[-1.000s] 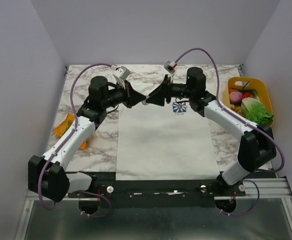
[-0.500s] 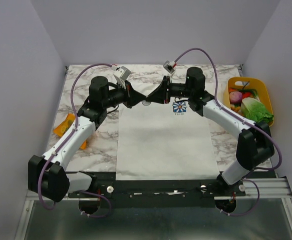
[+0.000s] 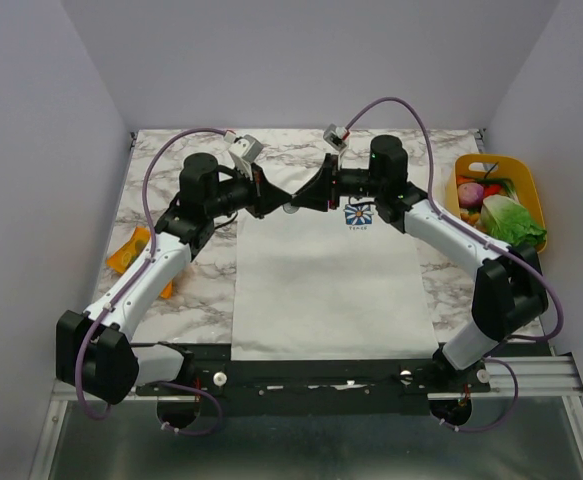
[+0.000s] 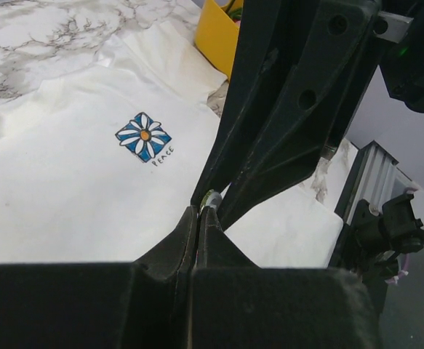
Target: Pin the brooch onto the clothing
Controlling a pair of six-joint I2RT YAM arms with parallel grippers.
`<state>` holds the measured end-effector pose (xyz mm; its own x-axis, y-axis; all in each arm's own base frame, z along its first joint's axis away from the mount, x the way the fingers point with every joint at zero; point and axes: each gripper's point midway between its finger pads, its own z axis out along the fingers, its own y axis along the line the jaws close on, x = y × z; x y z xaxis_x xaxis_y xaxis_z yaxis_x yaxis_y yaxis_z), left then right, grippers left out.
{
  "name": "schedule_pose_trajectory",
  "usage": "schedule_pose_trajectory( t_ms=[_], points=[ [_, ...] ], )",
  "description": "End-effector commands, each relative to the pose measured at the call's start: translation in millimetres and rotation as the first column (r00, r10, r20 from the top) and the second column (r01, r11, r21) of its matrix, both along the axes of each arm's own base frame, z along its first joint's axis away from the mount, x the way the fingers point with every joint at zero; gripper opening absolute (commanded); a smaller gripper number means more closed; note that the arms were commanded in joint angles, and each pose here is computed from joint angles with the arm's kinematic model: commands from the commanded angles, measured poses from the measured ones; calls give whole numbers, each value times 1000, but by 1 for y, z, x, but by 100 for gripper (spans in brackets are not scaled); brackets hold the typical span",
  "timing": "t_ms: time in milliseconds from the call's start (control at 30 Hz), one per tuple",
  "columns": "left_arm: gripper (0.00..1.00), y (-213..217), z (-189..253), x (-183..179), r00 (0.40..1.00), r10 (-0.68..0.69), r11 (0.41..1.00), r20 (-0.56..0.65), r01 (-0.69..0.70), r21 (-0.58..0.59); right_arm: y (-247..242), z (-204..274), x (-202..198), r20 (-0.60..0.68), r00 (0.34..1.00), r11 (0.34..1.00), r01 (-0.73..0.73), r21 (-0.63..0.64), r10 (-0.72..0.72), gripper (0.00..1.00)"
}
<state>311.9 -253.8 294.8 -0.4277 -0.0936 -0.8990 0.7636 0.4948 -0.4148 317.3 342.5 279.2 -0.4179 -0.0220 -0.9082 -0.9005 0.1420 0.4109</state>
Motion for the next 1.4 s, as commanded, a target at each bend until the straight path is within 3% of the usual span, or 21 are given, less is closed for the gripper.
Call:
schedule_pose_trajectory(
  t_ms=[0,100,200,700,800,967,1000,1033,1100,1167,1200,1367],
  points=[
    [0,1,23,-1,999,14,1000,49,-13,-18,-4,-11,0,40,999,999,13,-40,-11,52],
    [0,1,22,0,999,20,1000,46,-19,-12,-8,-6,-8,72,997,1000,3,-22,-1,76],
    [0,3,21,2,999,30,1000,45,-29,-7,-12,6,-12,113,993,1000,12,18,-14,88],
    [0,5,22,5,997,64,998,42,-64,-1,-13,9,4,72,994,996,85,13,-86,88],
    [0,10,23,13,991,137,991,4,-137,-7,-21,4,17,100,979,983,183,-35,-179,89],
    [0,20,33,31,940,338,941,-51,-338,-2,-41,-5,41,178,904,904,411,-115,-388,88],
    [0,27,28,39,903,419,907,-95,-420,11,-37,-5,39,225,892,896,426,-126,-393,88],
    [0,27,30,40,891,440,897,-112,-442,4,-42,-3,46,265,851,856,499,-135,-454,88],
    [0,28,33,42,873,464,881,-153,-472,-22,-33,-3,41,340,818,829,536,-157,-465,88],
    [0,29,34,45,847,489,860,-206,-509,-49,-37,-1,48,431,741,763,625,-164,-514,88],
    [0,29,34,46,844,492,856,-216,-514,-58,-27,0,39,480,729,766,622,-165,-489,88],
    [0,26,37,46,829,486,842,-277,-529,-106,-20,13,32,605,589,686,721,-93,-537,81]
  ],
)
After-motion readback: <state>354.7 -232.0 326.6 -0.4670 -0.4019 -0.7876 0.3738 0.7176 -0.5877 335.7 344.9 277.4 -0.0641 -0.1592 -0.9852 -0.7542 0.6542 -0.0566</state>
